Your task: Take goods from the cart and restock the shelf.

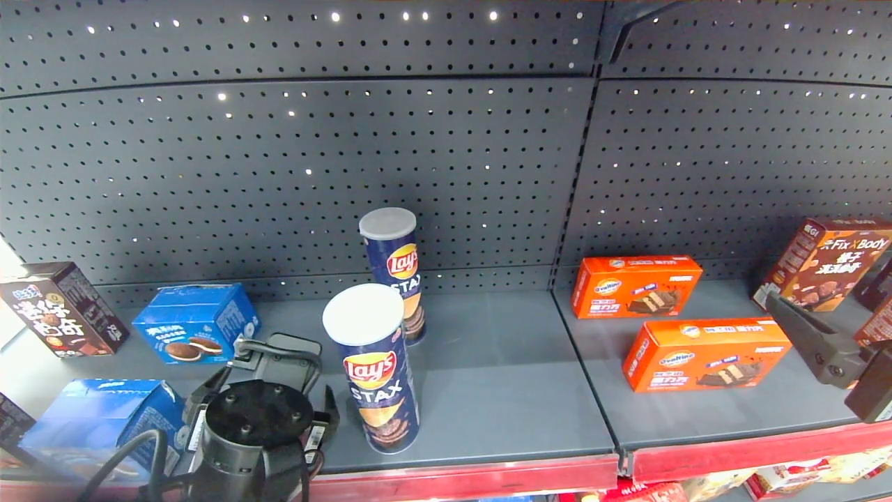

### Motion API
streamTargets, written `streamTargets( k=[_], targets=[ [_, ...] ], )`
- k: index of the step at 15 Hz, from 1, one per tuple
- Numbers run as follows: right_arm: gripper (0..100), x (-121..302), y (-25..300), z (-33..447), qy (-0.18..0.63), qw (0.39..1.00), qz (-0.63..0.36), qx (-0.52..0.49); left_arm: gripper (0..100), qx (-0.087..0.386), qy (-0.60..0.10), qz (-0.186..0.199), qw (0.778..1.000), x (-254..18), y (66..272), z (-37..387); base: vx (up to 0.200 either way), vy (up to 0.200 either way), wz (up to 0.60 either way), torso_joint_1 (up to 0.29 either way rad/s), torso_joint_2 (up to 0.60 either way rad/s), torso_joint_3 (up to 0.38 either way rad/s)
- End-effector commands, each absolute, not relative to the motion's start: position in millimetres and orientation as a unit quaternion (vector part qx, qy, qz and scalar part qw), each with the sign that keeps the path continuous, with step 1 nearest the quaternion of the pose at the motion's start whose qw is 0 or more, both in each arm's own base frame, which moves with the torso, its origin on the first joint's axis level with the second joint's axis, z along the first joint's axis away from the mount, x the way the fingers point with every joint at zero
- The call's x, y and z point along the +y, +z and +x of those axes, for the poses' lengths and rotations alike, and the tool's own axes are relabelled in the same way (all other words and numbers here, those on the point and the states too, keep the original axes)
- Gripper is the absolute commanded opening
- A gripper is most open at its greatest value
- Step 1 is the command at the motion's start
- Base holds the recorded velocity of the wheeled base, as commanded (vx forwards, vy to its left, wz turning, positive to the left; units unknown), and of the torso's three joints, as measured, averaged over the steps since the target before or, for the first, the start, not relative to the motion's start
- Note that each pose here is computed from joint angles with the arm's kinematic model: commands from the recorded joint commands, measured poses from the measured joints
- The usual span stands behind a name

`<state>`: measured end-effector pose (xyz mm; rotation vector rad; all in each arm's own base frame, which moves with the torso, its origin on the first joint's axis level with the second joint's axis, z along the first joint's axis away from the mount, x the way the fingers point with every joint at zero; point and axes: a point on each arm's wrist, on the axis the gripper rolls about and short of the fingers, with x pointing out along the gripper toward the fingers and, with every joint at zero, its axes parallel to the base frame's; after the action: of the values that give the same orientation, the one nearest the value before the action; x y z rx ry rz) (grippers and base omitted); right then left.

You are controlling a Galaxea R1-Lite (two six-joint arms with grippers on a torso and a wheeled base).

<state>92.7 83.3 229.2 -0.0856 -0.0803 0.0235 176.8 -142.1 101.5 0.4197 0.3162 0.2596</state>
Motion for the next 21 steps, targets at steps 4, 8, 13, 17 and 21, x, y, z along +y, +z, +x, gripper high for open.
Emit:
streamTargets(
  k=[4, 8, 13, 17, 21],
  targets=[
    [100, 81, 230, 93, 0.005, 0.998, -0.04, -0.042, 100, 0.168, 0.127, 0.223, 0.952, -147, 91, 181, 0.0, 0.0, 0.0, 0.0, 0.0, 0.0],
    [100, 80, 231, 92, 0.004, 0.998, -0.038, -0.044, 100, 0.165, 0.125, 0.22, 0.953, -150, 92, 183, 0.0, 0.0, 0.0, 0.0, 0.0, 0.0],
    [100, 79, 231, 92, 0.004, 0.998, -0.038, -0.045, 100, 0.165, 0.124, 0.22, 0.953, -150, 92, 183, 0.0, 0.0, 0.0, 0.0, 0.0, 0.0],
    [100, 79, 231, 92, 0.004, 0.998, -0.038, -0.045, 100, 0.16, 0.112, 0.219, 0.956, -157, 93, 181, 0.0, 0.0, 0.0, 0.0, 0.0, 0.0],
    [100, 78, 231, 91, 0.004, 0.998, -0.036, -0.046, 100, 0.157, 0.102, 0.218, 0.958, -167, 92, 183, 0.0, 0.0, 0.0, 0.0, 0.0, 0.0]
  ],
)
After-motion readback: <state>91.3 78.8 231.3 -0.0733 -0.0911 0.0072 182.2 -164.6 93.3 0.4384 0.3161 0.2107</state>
